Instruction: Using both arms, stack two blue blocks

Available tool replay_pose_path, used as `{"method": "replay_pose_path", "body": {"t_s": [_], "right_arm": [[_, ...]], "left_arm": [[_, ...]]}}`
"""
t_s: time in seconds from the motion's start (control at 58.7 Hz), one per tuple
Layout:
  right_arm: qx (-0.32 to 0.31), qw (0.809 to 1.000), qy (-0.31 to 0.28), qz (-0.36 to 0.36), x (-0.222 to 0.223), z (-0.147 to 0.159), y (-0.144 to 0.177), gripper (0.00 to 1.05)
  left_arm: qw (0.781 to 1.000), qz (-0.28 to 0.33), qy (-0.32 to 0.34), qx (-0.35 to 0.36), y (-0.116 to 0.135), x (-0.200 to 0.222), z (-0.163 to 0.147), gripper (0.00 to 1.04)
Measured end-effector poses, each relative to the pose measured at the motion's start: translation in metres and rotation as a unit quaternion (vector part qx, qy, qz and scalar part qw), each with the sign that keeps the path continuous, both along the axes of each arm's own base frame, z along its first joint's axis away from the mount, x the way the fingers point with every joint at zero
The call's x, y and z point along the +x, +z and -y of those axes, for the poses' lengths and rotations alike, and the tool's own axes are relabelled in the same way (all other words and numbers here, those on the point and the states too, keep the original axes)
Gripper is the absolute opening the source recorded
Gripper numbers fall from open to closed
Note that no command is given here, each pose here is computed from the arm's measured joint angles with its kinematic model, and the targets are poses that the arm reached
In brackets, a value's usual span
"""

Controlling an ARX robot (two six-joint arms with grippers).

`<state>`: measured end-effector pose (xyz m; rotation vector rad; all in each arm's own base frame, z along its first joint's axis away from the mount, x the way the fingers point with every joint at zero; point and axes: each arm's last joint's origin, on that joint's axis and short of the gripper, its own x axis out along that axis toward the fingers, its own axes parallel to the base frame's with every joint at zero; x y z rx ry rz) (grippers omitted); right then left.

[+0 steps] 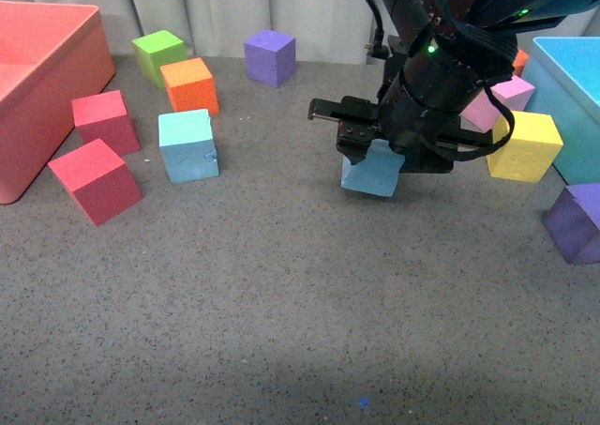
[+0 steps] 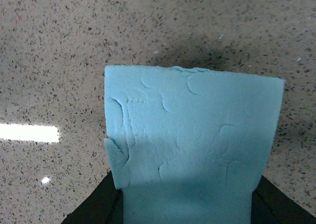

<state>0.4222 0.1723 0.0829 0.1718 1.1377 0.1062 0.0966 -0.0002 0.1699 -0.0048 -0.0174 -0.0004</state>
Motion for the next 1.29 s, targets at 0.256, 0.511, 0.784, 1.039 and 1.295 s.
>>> {"method": "replay_pose_path", "body": {"t_s": [0.256, 0.511, 0.784, 1.039, 1.295], "right_arm": [[-0.017, 0.999, 0.04, -0.006, 0.002, -0.008, -0.008, 0.43], [-0.01, 0.998, 0.061, 0.001, 0.001, -0.015, -0.008, 0.43], [-0.01, 0.997, 0.076, 0.008, -0.001, -0.02, -0.008, 0.64], [0.012, 0.997, 0.067, 0.02, -0.006, -0.015, -0.004, 0.94], [0.021, 0.993, 0.049, 0.102, -0.014, -0.004, 0.04, 0.95]], "left_arm": [[1.0, 0.0, 0.0, 0.0, 0.0, 0.0, 0.0, 0.98], [1.0, 0.0, 0.0, 0.0, 0.0, 0.0, 0.0, 0.98], [1.0, 0.0, 0.0, 0.0, 0.0, 0.0, 0.0, 0.98], [1.0, 0.0, 0.0, 0.0, 0.0, 0.0, 0.0, 0.98], [1.0, 0.0, 0.0, 0.0, 0.0, 0.0, 0.0, 0.98]]}}
